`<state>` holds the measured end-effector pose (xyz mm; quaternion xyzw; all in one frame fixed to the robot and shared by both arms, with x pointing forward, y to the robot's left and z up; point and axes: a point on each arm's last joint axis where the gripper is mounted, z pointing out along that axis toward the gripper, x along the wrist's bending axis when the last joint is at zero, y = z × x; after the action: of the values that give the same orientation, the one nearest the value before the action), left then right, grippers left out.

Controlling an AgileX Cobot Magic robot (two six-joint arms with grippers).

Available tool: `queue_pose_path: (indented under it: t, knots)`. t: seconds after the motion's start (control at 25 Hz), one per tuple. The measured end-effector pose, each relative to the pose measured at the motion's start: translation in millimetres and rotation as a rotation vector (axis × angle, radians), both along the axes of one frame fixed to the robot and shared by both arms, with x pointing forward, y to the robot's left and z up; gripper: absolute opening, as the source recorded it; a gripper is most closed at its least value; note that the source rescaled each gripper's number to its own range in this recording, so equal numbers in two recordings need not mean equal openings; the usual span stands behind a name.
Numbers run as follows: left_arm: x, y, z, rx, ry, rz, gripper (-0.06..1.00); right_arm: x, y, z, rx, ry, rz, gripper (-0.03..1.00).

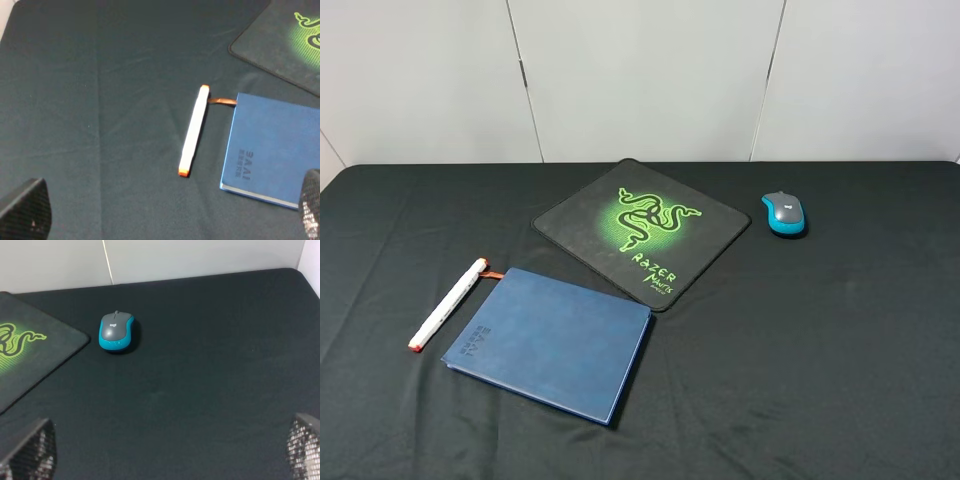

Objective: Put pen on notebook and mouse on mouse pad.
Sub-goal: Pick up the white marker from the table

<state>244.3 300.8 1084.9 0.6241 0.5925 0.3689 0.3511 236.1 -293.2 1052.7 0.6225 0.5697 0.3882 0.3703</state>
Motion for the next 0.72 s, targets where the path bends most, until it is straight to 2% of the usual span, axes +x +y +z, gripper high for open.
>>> queue_pose_path:
  t: [0.36,0.52,0.72]
  knots:
    - [62,-2,43,-0.010,0.178,-0.026,1.00,0,0,0,0.000,0.000,0.000,1.00]
    - [97,-2,37,-0.017,0.300,-0.028,1.00,0,0,0,0.000,0.000,0.000,1.00]
    - [139,-2,16,-0.024,0.460,-0.026,1.00,0,0,0,0.000,0.000,0.000,1.00]
